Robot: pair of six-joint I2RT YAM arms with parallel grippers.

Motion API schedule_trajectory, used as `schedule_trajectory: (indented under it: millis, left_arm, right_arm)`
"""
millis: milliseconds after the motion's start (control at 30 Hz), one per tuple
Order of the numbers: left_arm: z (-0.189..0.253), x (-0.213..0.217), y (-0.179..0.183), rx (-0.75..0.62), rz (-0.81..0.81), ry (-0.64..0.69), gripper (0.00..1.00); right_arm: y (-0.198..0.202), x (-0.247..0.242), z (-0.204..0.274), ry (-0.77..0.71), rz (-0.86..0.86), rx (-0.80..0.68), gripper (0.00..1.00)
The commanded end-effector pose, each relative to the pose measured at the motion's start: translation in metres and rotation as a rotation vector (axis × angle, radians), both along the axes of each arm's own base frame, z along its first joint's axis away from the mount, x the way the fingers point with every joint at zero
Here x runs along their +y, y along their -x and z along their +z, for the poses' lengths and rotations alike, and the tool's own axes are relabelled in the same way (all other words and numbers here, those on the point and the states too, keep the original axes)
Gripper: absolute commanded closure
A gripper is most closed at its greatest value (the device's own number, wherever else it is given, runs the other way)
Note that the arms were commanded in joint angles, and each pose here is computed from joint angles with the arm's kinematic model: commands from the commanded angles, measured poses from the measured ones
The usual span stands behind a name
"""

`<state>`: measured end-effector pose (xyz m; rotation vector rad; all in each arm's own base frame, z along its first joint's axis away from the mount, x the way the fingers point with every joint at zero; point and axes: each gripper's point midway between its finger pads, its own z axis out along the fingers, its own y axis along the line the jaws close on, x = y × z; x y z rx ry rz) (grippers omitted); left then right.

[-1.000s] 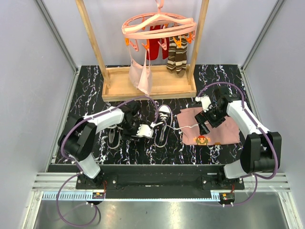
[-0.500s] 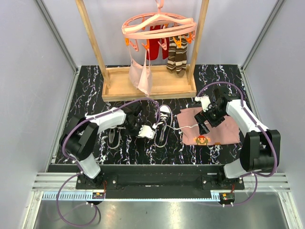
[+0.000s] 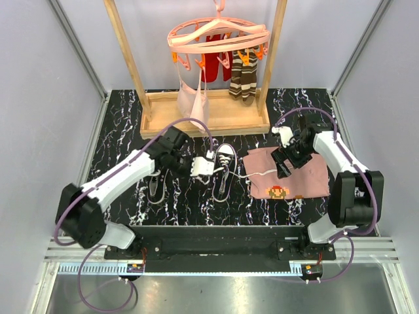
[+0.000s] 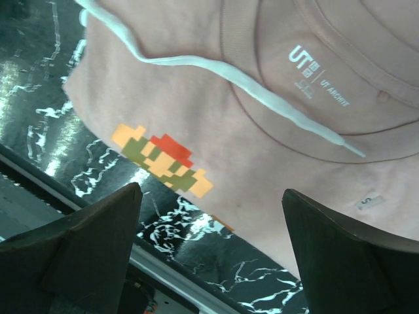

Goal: Tie the shoes

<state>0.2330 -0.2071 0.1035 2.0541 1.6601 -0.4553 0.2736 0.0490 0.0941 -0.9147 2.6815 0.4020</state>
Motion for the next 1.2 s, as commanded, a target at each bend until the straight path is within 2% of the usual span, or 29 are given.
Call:
schedule_trajectory:
  millis: [0, 100, 333, 433, 567, 933, 1167]
  left_arm:
    - [0.058, -0.034, 0.006, 0.029, 0.074, 0.244, 1.00]
    - [0.064, -0.039, 0.009, 0.053, 0.091, 0.282, 1.00]
    - [0.061, -0.042, 0.010, 0.084, 0.107, 0.290, 1.00]
    - [0.059, -0.043, 0.008, 0.088, 0.114, 0.287, 1.00]
    - [0.057, -0.045, 0.006, 0.095, 0.115, 0.287, 1.00]
    - [0.055, -0.046, 0.002, 0.093, 0.119, 0.279, 1.00]
    - [0.053, -0.045, 0.001, 0.094, 0.123, 0.271, 1.00]
  right_arm:
    - [-0.027, -0.009, -0.003, 0.051, 0.049, -0.062, 0.09]
    - [-0.037, -0.012, -0.011, 0.070, 0.075, -0.053, 0.21]
    - [-0.058, -0.011, -0.015, 0.074, 0.154, -0.076, 0.34]
    - [-0.068, -0.009, -0.018, 0.064, 0.156, -0.078, 0.45]
    - [-0.073, -0.002, -0.026, 0.062, 0.190, -0.066, 0.50]
    - [-0.070, 0.013, -0.054, 0.095, 0.286, -0.004, 0.43]
    - [-0.065, 0.010, -0.068, 0.115, 0.306, 0.035, 0.43]
